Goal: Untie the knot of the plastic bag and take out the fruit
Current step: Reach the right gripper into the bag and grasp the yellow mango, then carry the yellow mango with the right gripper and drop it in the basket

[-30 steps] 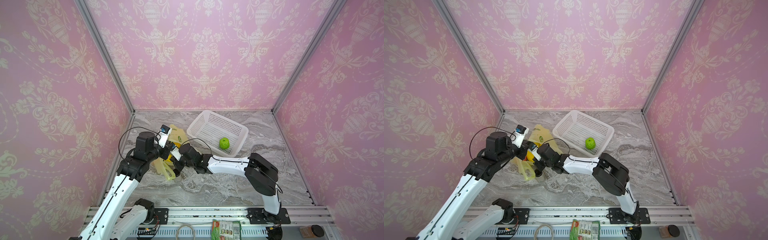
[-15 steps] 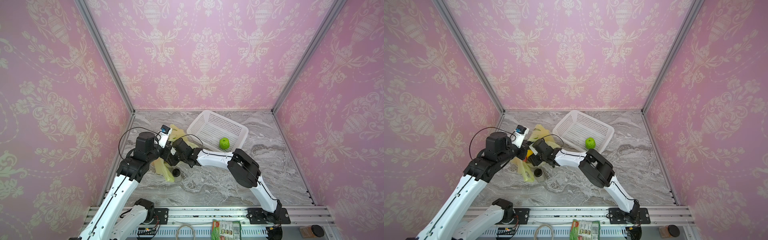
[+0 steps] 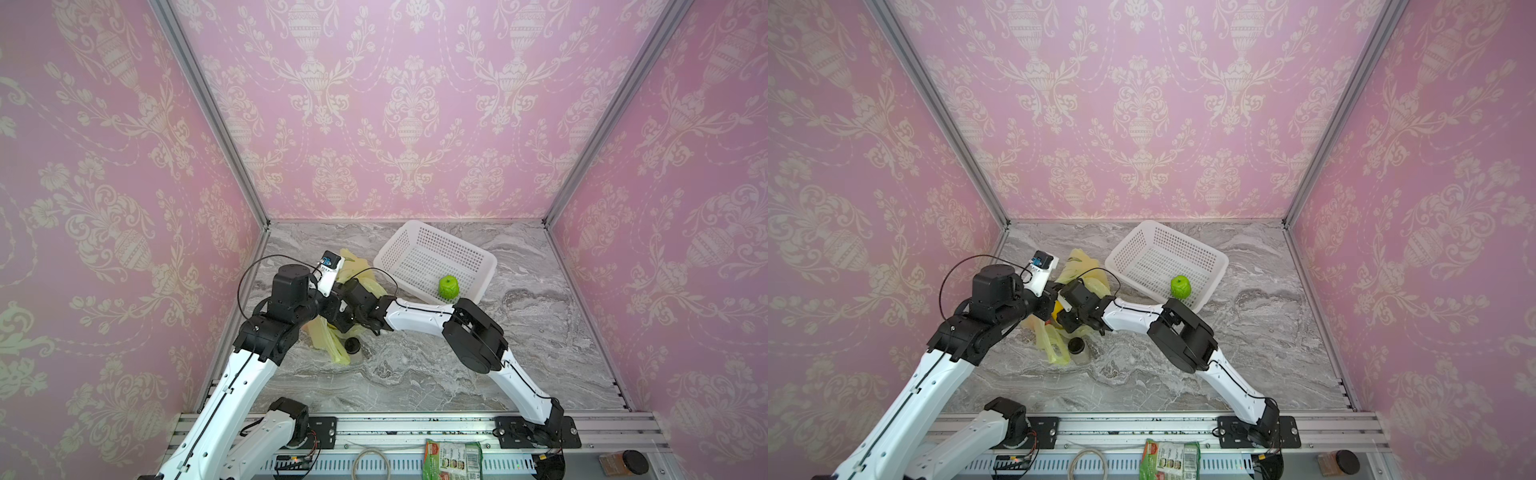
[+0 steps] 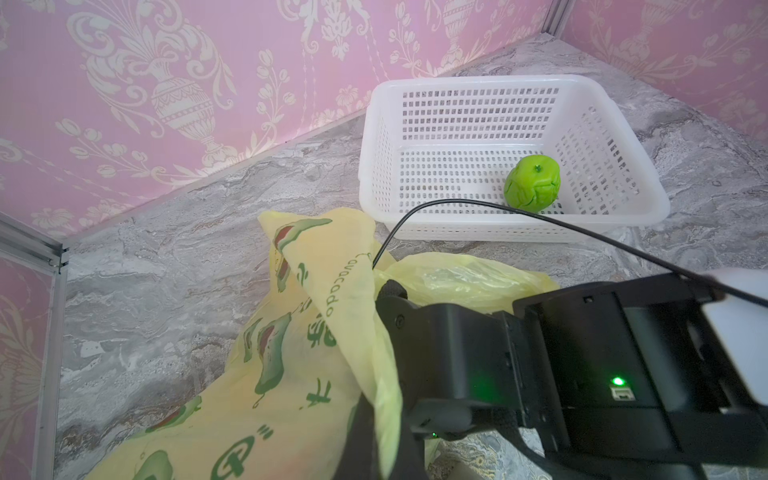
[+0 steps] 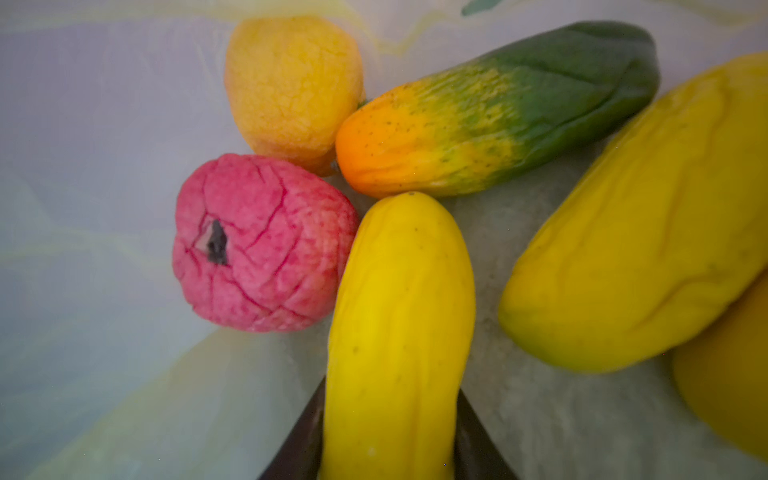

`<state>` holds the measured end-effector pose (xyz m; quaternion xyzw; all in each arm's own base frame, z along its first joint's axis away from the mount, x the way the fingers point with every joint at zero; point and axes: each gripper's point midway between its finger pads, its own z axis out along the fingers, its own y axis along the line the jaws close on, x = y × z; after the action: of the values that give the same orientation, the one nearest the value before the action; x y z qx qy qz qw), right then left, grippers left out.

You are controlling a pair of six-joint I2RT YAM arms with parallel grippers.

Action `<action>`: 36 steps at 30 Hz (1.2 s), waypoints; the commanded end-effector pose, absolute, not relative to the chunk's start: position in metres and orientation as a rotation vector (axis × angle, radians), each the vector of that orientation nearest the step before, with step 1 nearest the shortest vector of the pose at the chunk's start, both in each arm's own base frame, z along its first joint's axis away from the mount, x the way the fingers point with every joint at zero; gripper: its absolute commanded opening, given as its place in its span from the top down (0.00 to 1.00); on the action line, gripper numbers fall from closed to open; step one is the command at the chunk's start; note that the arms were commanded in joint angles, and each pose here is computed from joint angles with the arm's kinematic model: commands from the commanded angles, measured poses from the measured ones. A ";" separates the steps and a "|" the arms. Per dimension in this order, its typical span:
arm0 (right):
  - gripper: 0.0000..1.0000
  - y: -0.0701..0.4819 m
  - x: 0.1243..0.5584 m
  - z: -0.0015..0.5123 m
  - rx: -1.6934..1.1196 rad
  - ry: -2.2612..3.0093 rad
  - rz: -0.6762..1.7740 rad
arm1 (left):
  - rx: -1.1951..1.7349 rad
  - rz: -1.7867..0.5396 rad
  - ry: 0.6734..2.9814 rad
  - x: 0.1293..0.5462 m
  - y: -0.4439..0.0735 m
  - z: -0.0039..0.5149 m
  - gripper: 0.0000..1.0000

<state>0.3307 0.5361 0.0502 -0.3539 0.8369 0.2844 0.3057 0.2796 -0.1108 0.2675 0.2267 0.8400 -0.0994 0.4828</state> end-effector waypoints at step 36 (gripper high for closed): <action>0.98 0.247 0.324 0.240 -0.221 1.701 0.580 | 0.517 -0.291 2.137 0.285 -0.111 0.248 1.00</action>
<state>0.2973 0.2875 0.2439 -0.1879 0.7191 0.2798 0.6077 0.2891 -0.1063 0.2476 0.2122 0.8618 -0.0918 0.4515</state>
